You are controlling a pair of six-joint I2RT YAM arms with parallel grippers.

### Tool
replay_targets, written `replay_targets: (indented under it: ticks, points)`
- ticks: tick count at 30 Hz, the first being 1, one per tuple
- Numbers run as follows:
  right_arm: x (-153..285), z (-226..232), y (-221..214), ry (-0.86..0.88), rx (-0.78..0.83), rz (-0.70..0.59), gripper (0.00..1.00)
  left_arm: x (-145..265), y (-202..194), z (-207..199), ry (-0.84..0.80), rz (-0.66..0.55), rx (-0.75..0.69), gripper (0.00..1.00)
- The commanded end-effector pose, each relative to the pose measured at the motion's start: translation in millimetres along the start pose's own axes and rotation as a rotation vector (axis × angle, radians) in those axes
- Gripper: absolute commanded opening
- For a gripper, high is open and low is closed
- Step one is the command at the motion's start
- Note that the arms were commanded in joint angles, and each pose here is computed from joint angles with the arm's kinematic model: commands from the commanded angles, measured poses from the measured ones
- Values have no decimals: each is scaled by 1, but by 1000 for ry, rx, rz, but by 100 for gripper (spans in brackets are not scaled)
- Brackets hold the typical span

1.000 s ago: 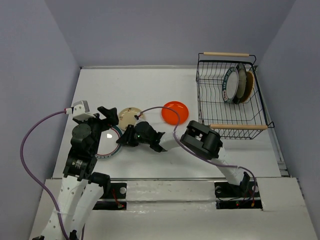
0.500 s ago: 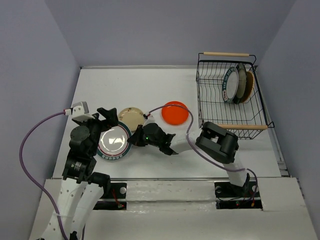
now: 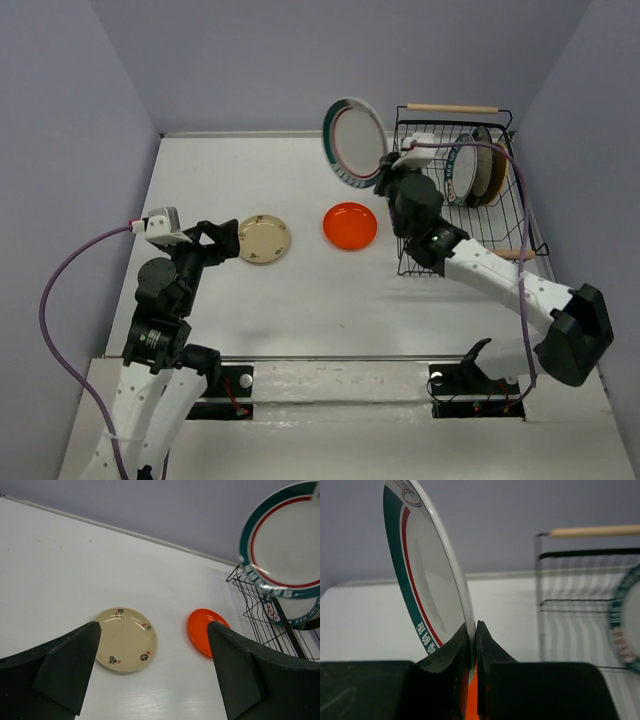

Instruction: Load the plates into the dish rack

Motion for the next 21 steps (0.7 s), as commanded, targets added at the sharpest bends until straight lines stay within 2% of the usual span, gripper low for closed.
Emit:
replay_targets:
  ticks: [1, 6, 9, 15, 21]
  points:
    - [2, -111, 71, -450, 237, -99, 7, 4, 16, -14, -74, -52, -11, 99]
    - [-6, -172, 94, -627, 323, -93, 7, 4, 14, -16, -90, -44, -11, 99]
    - [-21, -197, 89, -687, 375, -50, 7, 4, 14, -17, -93, -42, -14, 99]
    - [-55, -221, 59, -692, 441, 42, 7, 1, 10, -19, -103, -23, -17, 99]
    - [-75, -242, 30, -692, 430, 120, 7, 0, 8, -19, -106, -16, -18, 99]
Point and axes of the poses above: each gripper's point midway between its finger pads, its own x axis back along the fingers, its own z axis along the line the jaws close on, y = z × x, the point moved 6 cm from there along x, back along the fingers, and after that the axes turned 8 degrees about x, right-handed, at the moved point
